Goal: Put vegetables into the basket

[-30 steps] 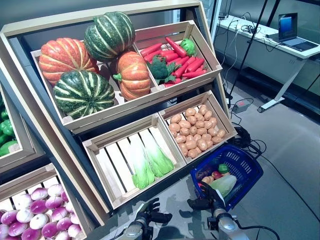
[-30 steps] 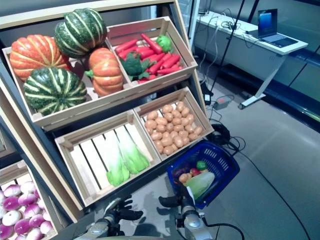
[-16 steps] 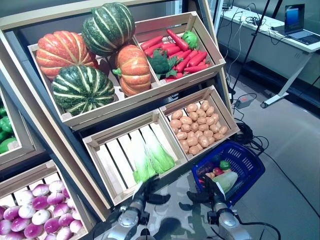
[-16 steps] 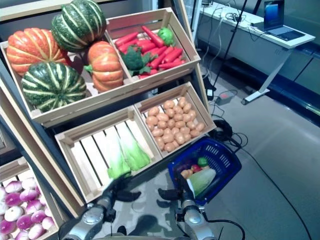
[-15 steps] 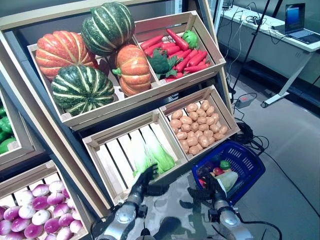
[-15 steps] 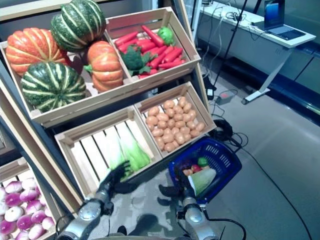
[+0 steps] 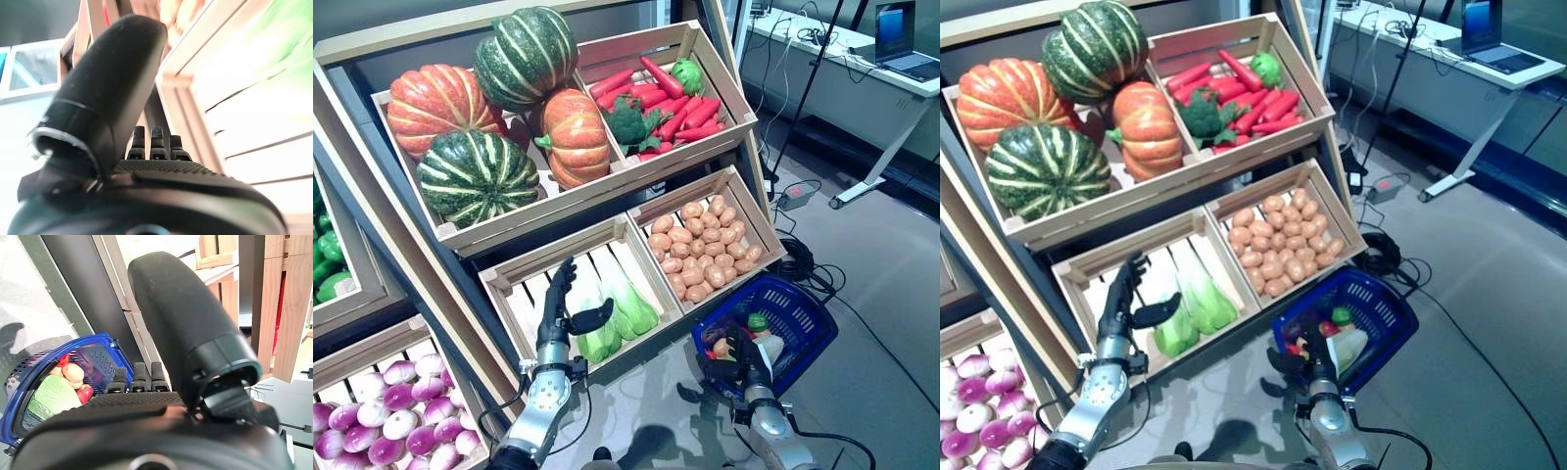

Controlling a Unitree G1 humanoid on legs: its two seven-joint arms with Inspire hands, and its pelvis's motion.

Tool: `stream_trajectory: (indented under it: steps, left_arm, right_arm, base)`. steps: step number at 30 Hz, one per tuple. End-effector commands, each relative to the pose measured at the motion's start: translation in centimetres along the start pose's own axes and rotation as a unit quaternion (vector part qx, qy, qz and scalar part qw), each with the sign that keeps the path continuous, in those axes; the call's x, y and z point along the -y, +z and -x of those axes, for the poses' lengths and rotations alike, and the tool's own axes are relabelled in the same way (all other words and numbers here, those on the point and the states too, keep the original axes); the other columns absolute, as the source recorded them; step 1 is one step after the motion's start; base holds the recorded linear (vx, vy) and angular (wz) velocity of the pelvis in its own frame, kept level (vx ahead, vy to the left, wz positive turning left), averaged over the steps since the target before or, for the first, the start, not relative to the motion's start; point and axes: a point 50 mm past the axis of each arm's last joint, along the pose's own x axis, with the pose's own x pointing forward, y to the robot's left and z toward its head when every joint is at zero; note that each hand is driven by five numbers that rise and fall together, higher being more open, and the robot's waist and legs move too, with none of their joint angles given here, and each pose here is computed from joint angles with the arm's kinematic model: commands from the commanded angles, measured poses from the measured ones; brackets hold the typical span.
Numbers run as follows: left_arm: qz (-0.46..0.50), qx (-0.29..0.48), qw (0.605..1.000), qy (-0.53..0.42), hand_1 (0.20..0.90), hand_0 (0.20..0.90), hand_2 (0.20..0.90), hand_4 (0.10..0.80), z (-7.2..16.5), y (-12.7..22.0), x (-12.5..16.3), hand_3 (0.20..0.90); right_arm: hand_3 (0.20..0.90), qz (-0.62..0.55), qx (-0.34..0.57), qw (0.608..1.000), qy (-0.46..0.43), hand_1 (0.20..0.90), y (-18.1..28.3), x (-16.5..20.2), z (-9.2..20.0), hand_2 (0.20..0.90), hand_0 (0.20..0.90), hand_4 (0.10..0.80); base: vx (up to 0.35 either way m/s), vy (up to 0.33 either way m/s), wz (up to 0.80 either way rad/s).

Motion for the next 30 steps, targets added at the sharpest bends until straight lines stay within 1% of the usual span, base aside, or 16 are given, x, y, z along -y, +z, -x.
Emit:
stream_trajectory:
  steps: [1, 4, 8, 12, 16, 18, 20, 22, 24, 30]
  left_arm:
    - [0.041, 0.166, 0.982, 0.076, 0.9, 0.9, 0.9, 0.8, -5.2, 7.6, 1.4, 0.9]
    - [0.056, 0.202, 0.971, 0.119, 0.9, 0.9, 0.9, 0.8, -7.4, 10.4, 0.9, 0.9]
    - [0.061, 0.236, 0.956, 0.161, 0.9, 0.9, 0.9, 0.8, -9.2, 13.5, -0.2, 0.9]
    - [0.072, 0.252, 0.945, 0.197, 0.9, 0.9, 0.9, 0.8, -10.2, 15.2, -1.2, 0.9]
    - [0.129, 0.252, 0.931, 0.23, 0.9, 0.9, 0.9, 0.8, -11.3, 17.4, -2.3, 0.9]
    - [0.134, 0.255, 0.928, 0.237, 0.9, 0.9, 0.9, 0.8, -11.5, 18.0, -2.5, 0.9]
    - [0.138, 0.266, 0.918, 0.26, 0.9, 0.9, 0.9, 0.8, -12.0, 19.5, -3.1, 0.9]
    - [0.137, 0.268, 0.915, 0.268, 0.9, 0.9, 0.9, 0.8, -12.1, 19.8, -3.3, 0.9]
    - [0.149, 0.264, 0.906, 0.295, 0.9, 0.9, 0.9, 0.8, -12.5, 20.9, -3.9, 0.9]
    - [0.159, 0.264, 0.898, 0.313, 0.9, 0.9, 0.9, 0.8, -13.0, 22.7, -4.2, 0.9]
  right_arm:
    - [0.9, -0.044, 0.154, 0.987, 0.024, 0.9, 7.7, -0.9, -2.3, 0.9, 0.9, 0.8]
    - [0.9, -0.047, 0.207, 0.976, 0.041, 0.9, 11.5, -1.6, -3.4, 0.9, 0.9, 0.8]
    - [0.9, -0.057, 0.252, 0.964, 0.061, 0.9, 14.7, -2.3, -3.4, 0.9, 0.9, 0.8]
    - [0.9, -0.062, 0.28, 0.955, 0.067, 0.9, 16.5, -2.4, -3.2, 0.9, 0.9, 0.8]
    - [0.9, -0.05, 0.304, 0.949, 0.07, 0.9, 18.6, -2.0, -3.3, 0.9, 0.9, 0.8]
    - [0.9, -0.05, 0.305, 0.948, 0.067, 0.9, 19.0, -1.9, -3.4, 0.9, 0.9, 0.8]
    - [0.9, -0.052, 0.307, 0.948, 0.058, 0.9, 20.1, -1.5, -3.7, 0.9, 0.9, 0.8]
    - [0.9, -0.053, 0.308, 0.948, 0.056, 0.9, 20.4, -1.4, -3.7, 0.9, 0.9, 0.8]
    - [0.9, -0.054, 0.31, 0.948, 0.045, 0.9, 21.1, -1.0, -3.9, 0.9, 0.9, 0.8]
    - [0.9, -0.057, 0.315, 0.947, 0.029, 0.9, 22.3, -0.4, -4.1, 0.9, 0.9, 0.8]
  base:
    - [-0.409, 0.1, 0.02]
    - [-0.397, 0.072, -0.06]
    - [-0.186, 0.063, -0.11]
    - [-0.058, 0.074, -0.04]
    - [-0.041, 0.09, -0.07]
    - [-0.026, 0.058, 0.04]
    - [-0.019, 0.081, -0.06]
    - [-0.007, 0.062, -0.04]
    - [0.011, 0.095, -0.02]
    - [0.0, 0.073, -0.09]
